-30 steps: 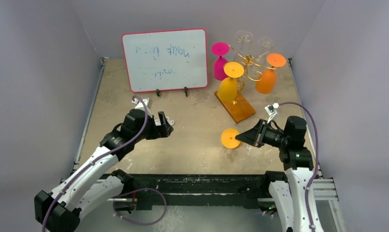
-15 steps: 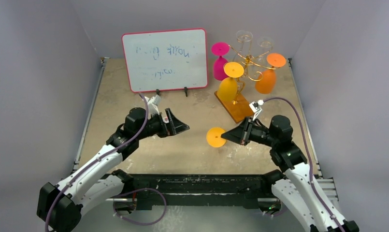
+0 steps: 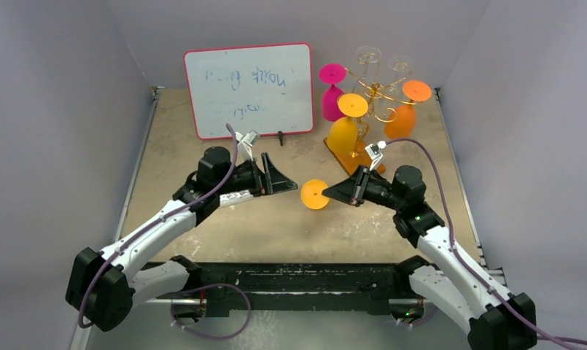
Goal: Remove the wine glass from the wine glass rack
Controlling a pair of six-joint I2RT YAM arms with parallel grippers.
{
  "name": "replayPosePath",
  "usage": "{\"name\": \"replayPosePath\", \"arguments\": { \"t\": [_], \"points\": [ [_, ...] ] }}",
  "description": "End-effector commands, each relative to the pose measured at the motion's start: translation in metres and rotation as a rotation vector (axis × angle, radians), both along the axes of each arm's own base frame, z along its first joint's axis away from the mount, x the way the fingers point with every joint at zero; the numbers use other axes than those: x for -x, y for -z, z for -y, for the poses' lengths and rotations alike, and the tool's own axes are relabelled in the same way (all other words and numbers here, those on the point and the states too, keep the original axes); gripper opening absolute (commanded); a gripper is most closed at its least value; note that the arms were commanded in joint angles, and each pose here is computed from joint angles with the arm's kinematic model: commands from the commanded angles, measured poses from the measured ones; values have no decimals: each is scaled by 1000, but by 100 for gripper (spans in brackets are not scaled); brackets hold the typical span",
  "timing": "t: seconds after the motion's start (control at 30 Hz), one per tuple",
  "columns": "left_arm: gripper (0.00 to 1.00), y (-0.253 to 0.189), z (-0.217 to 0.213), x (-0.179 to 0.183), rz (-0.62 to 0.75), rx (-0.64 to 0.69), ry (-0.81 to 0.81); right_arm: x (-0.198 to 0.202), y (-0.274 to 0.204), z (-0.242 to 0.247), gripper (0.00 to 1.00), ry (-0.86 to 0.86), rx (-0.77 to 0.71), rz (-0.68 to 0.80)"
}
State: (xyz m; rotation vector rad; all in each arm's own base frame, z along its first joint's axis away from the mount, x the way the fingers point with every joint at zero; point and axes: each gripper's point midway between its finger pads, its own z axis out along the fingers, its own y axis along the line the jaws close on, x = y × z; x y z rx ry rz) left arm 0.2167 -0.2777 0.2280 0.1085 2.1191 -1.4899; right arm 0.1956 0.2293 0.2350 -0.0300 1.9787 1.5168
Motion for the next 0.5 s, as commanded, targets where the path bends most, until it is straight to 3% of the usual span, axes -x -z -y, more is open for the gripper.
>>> {"name": "replayPosePath", "arguments": {
  "t": [0.0,0.1,0.27,0.47],
  "points": [
    [79,-51,10,8,157,79,105,0,-35,-13,0,-67,-70,135],
    [66,-44,14,8,135,70,126,0,-42,-17,0,-84,-115,147],
    [60,-33,23,23,107,56,173,8,-49,-24,0,-105,-132,168],
    [33,-31,24,21,119,44,105,12,-39,-36,0,-186,-122,144]
  ]
}}
